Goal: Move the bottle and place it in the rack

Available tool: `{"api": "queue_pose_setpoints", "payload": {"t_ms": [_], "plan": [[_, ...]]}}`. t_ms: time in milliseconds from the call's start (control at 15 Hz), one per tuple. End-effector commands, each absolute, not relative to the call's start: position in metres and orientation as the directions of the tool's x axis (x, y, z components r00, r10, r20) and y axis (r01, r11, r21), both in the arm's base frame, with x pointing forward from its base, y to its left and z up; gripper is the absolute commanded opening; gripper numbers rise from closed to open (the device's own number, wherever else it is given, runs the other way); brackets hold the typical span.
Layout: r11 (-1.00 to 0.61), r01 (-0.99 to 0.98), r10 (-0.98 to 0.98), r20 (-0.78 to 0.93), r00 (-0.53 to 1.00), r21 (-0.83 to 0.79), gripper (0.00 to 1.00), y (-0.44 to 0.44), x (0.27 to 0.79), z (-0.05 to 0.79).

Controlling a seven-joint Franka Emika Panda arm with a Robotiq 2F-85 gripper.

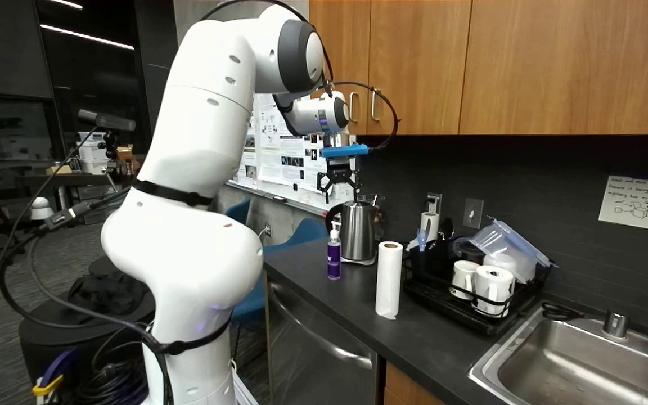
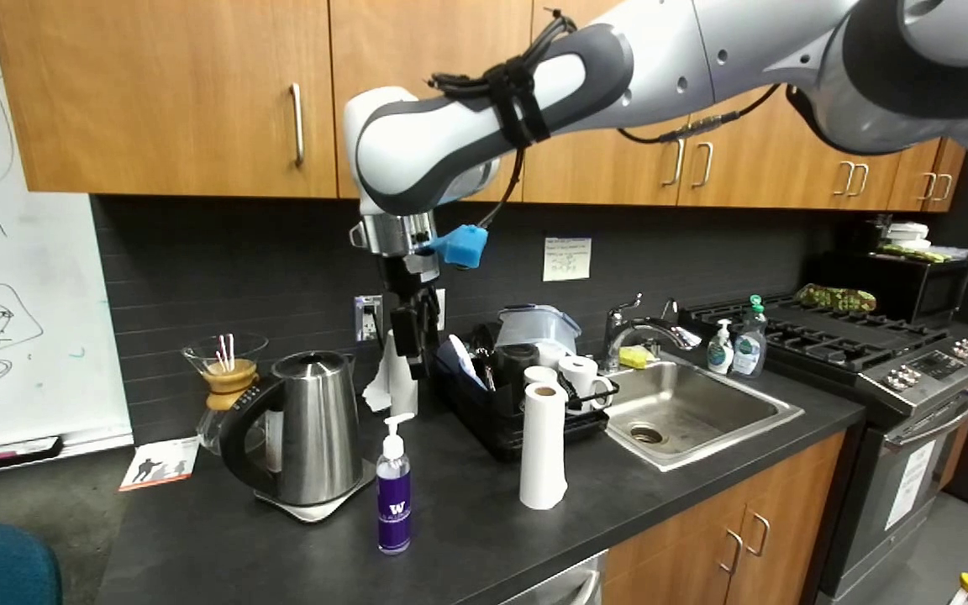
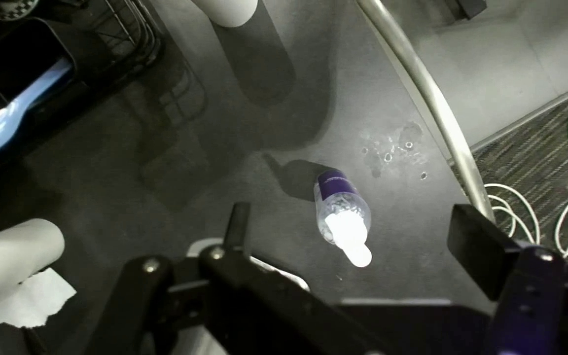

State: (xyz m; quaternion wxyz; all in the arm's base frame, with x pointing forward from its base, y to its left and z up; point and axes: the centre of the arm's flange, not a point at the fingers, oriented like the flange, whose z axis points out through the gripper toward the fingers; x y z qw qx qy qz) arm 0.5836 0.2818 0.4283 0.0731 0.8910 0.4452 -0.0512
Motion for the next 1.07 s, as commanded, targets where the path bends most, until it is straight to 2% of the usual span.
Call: {"api": "queue_pose_setpoints", "payload": {"t_ms": [0,400,1000], "plan": [[-0.492,0.87,0.857,-0.166,0.489,0.024,1.0,0.293,0.588,0.425],[-0.402,0.916,0.903,-0.165,0.397,0.009,1.0,0.296,0.593,0.412],[-0.443,0.896,0.892,-0.11,0.437,-0.032,1.0,0.317,0.617,0.348]]}}
